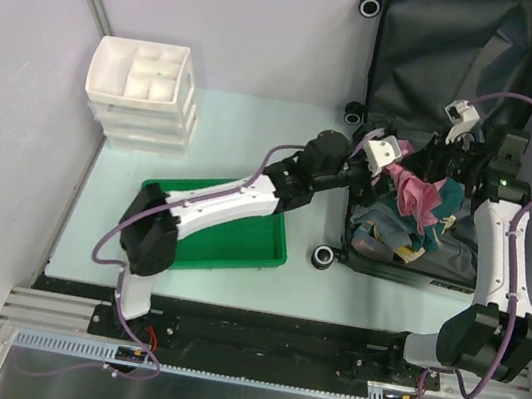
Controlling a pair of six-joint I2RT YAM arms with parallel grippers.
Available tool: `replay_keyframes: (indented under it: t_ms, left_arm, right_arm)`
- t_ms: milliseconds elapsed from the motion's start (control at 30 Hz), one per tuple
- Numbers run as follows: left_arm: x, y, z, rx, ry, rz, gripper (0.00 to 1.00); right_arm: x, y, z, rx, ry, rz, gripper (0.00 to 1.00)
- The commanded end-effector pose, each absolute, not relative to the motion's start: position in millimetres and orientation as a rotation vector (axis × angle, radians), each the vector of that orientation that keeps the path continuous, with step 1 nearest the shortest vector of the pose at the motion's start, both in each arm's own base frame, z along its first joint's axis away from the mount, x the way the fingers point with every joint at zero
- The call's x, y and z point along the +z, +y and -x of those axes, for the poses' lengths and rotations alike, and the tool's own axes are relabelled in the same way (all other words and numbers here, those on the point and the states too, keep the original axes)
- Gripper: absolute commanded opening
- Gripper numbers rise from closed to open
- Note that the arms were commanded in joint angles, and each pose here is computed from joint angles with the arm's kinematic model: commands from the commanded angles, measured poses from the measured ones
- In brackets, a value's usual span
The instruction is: Open, take out, and arrange the luggage
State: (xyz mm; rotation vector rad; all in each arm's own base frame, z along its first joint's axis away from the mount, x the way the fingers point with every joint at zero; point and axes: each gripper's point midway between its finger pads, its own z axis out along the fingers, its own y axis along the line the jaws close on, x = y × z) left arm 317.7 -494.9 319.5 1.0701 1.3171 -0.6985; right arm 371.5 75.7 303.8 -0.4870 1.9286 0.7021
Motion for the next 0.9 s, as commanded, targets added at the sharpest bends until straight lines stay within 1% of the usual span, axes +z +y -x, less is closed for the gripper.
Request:
replay_keyframes:
  t_ms: [0,33,133,233,267,333,367,400,433,467,500,533,567,600,667,800,867]
  left_arm:
    - [343.0,-497.3,-369.2,-0.574,1.328,-0.835,1.00]
    - [328.7,-499.4,-377.2,-0.555,1.351,-0.839,1.00]
    - [318.1,-499.7,-385.8,-0.551,1.359,-0.849,0.99]
    - [307.5,-504.0,-387.7,-0.576,1.336,-0.914,0.93]
    - [305.9,-506.0,-386.7,-0.595,1.324,-0.938,0.79]
    - [309.0,-506.9,-381.2,-0.664,1.278,-1.005,0.64]
    - [312.3,-506.2,-378.7,-0.688,1.262,-1.022,0.51]
    - [319.0,-508.0,-369.0,-0.751,1.225,-1.062,0.44]
    - [322.7,-504.8,-369.1,-0.769,1.215,-1.071,0.35]
    - [328.0,-502.8,-367.6,-0.782,1.207,-1.080,0.14]
    - [330.9,-501.8,-367.4,-0.786,1.208,-1.083,0.03]
    - [333.7,-499.7,-369.0,-0.784,1.210,-1.082,0.00]
    - [338.5,-497.8,-369.8,-0.783,1.217,-1.081,0.00]
    - [340.8,-497.2,-370.3,-0.782,1.219,-1.083,0.00]
    - [346.4,-495.6,-373.2,-0.767,1.233,-1.082,0.00]
    - [352.7,-493.9,-376.8,-0.750,1.237,-1.062,0.00]
    - [353.0,-492.5,-378.7,-0.750,1.245,-1.053,0.00]
  right_arm:
    - [325.1,68.9,-359.2,0.708,1.855,0.521,0.00]
    - [325.4,67.5,-358.0,0.711,1.848,0.532,0.00]
    - [324.8,60.5,-354.3,0.709,1.841,0.545,0.00]
    - [321.6,60.0,-349.3,0.726,1.846,0.564,0.00]
    - [318.9,59.9,-347.6,0.726,1.850,0.577,0.00]
    - [315.1,57.0,-348.8,0.712,1.863,0.575,0.00]
    - [313.2,54.4,-350.1,0.701,1.871,0.566,0.00]
    - [312.8,51.4,-351.8,0.682,1.876,0.559,0.10]
    - [310.7,46.7,-354.9,0.648,1.890,0.544,0.20]
    - [309.7,43.5,-356.5,0.624,1.894,0.541,0.34]
    - [309.5,42.0,-357.5,0.602,1.897,0.541,0.63]
    - [307.9,40.5,-358.9,0.571,1.908,0.538,0.74]
    - [306.4,42.3,-356.7,0.560,1.918,0.547,0.82]
    - [304.3,44.6,-355.9,0.526,1.916,0.591,0.87]
    - [293.7,57.1,-350.2,0.494,1.952,0.638,0.91]
    - [278.8,73.0,-339.7,0.405,1.984,0.679,0.92]
    - [281.3,78.2,-333.8,0.364,1.960,0.692,0.93]
